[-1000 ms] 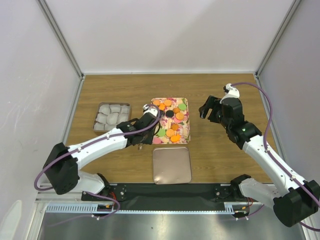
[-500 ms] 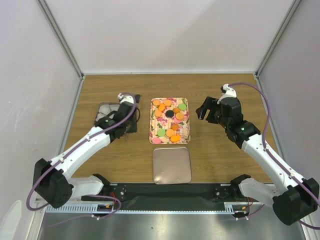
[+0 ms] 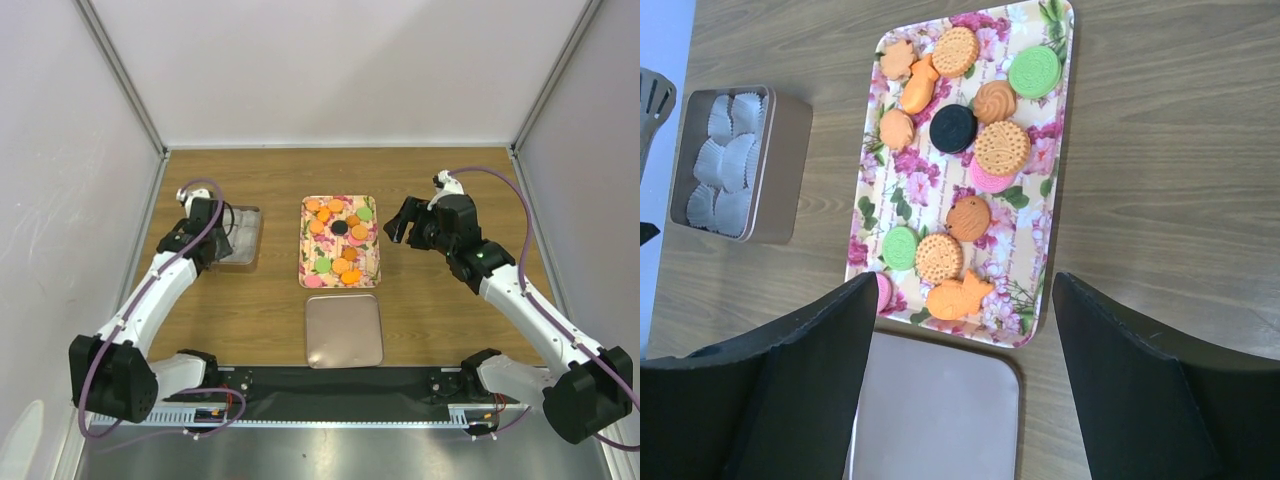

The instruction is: Pack the cookies

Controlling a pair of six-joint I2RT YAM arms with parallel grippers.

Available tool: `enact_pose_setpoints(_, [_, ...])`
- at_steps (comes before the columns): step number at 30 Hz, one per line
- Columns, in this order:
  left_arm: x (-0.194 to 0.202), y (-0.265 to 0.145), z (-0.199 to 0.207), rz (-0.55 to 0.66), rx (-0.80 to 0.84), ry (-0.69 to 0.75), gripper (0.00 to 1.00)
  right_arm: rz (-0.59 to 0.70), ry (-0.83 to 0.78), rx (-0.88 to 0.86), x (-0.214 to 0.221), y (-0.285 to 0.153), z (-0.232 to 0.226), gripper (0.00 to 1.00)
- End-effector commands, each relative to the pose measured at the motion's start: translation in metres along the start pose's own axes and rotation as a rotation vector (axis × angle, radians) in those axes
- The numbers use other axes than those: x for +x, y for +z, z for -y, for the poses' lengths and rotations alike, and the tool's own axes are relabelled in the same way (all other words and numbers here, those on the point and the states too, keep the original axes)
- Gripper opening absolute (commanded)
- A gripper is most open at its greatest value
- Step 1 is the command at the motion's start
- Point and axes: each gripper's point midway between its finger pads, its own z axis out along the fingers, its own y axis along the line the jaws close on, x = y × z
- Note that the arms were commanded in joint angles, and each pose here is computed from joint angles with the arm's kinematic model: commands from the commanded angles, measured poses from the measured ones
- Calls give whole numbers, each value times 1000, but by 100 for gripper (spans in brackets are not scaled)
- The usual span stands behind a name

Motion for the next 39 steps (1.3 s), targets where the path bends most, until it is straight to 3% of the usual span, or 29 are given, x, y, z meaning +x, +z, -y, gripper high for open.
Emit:
enact_pose_setpoints(1, [-13, 3, -8, 9, -24, -45, 38, 25, -1, -32, -5, -1, -6, 77])
enact_pose_setpoints(23, [11, 21, -14, -145, -5, 4, 39, 14, -10, -33, -3, -2, -5, 78])
enact_pose_setpoints(39, [-4, 28, -8, -123, 7, -4, 39, 15, -13, -37, -3, -3, -5, 78])
